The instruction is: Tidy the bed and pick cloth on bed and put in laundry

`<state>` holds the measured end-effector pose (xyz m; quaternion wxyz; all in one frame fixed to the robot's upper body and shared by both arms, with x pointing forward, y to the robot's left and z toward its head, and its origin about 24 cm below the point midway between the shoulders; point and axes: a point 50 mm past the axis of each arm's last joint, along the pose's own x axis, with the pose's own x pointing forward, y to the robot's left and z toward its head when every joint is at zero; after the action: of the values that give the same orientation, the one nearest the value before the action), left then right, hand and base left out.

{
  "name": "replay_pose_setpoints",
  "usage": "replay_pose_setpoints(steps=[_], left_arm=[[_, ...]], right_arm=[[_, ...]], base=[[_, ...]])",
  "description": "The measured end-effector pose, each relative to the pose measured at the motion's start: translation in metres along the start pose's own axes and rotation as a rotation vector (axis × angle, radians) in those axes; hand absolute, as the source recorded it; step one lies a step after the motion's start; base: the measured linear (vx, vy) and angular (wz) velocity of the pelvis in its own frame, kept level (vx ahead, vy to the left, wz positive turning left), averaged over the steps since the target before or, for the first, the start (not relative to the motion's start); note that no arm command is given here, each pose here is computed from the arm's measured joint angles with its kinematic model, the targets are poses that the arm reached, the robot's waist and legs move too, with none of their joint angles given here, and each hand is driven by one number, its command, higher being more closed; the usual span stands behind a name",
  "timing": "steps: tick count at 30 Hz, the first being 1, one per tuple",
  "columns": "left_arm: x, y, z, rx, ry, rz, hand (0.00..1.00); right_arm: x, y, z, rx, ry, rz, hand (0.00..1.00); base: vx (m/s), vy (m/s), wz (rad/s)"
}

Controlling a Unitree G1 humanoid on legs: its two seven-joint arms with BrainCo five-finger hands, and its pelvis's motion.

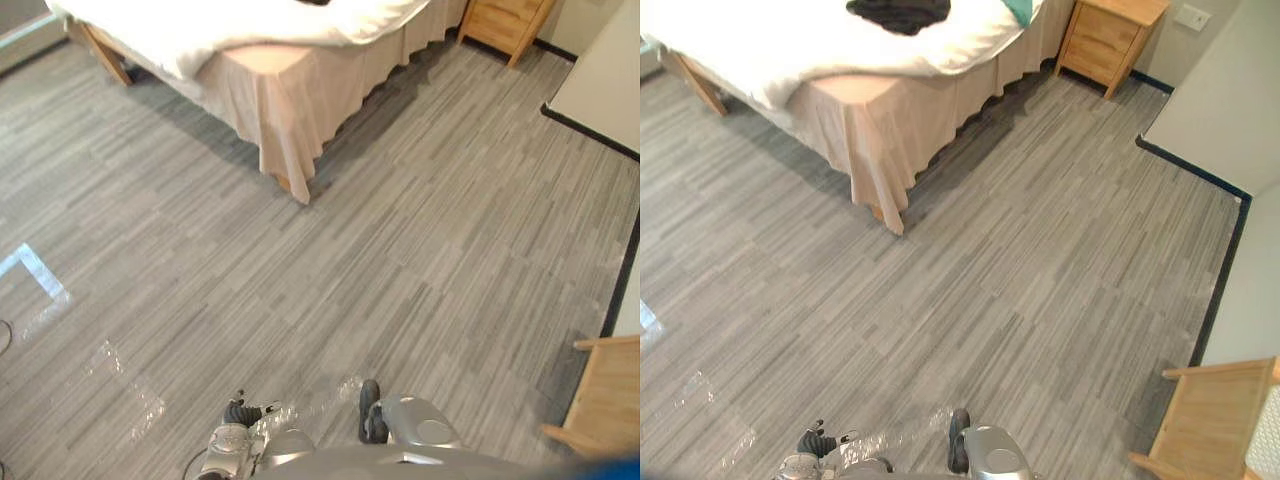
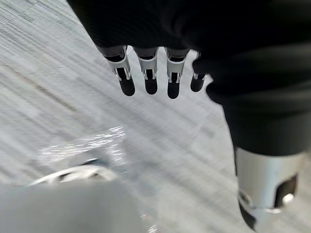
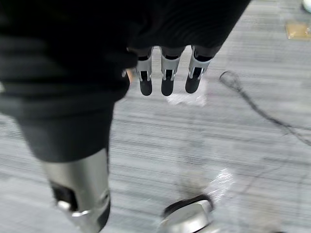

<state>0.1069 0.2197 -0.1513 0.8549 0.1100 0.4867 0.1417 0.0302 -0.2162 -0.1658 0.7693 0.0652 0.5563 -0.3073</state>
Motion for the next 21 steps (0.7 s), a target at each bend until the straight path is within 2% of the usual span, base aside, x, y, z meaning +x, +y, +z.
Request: replay_pose_setpoints(steps=[2, 8, 13, 17, 21], left_arm=[[0.000, -0.003, 0.009, -0.025, -0.032, 0.000, 0.00], [0.002, -0.004, 0.027, -0.117, -0.091, 0.040, 0.00], [0.002, -0.008, 0.026, -0.118, -0.085, 0.031, 0.00], [0.004, -0.001, 0.032, -0.090, -0.110, 0.036, 0.00], [0.000, 0.010, 0.008, -0.066, -0.053, 0.061, 0.00]], right_arm=[[0.002, -0.003, 0.009, -0.038, -0.032, -0.002, 0.00], [0.004, 0.020, 0.042, -0.030, -0.116, 0.040, 0.00], [0.004, 0.017, 0.041, -0.038, -0.116, 0.035, 0.00], [0.003, 0.023, 0.028, -0.050, -0.074, 0.059, 0.00], [0.003, 0.024, 0.017, -0.059, -0.032, 0.062, 0.00]], base=[[-0.06, -0.073, -0.76], [-0.03, 0.052, -0.76], [0.48, 0.229, -0.24], [0.52, 0.282, 0.15], [0.45, 0.231, 0.21]])
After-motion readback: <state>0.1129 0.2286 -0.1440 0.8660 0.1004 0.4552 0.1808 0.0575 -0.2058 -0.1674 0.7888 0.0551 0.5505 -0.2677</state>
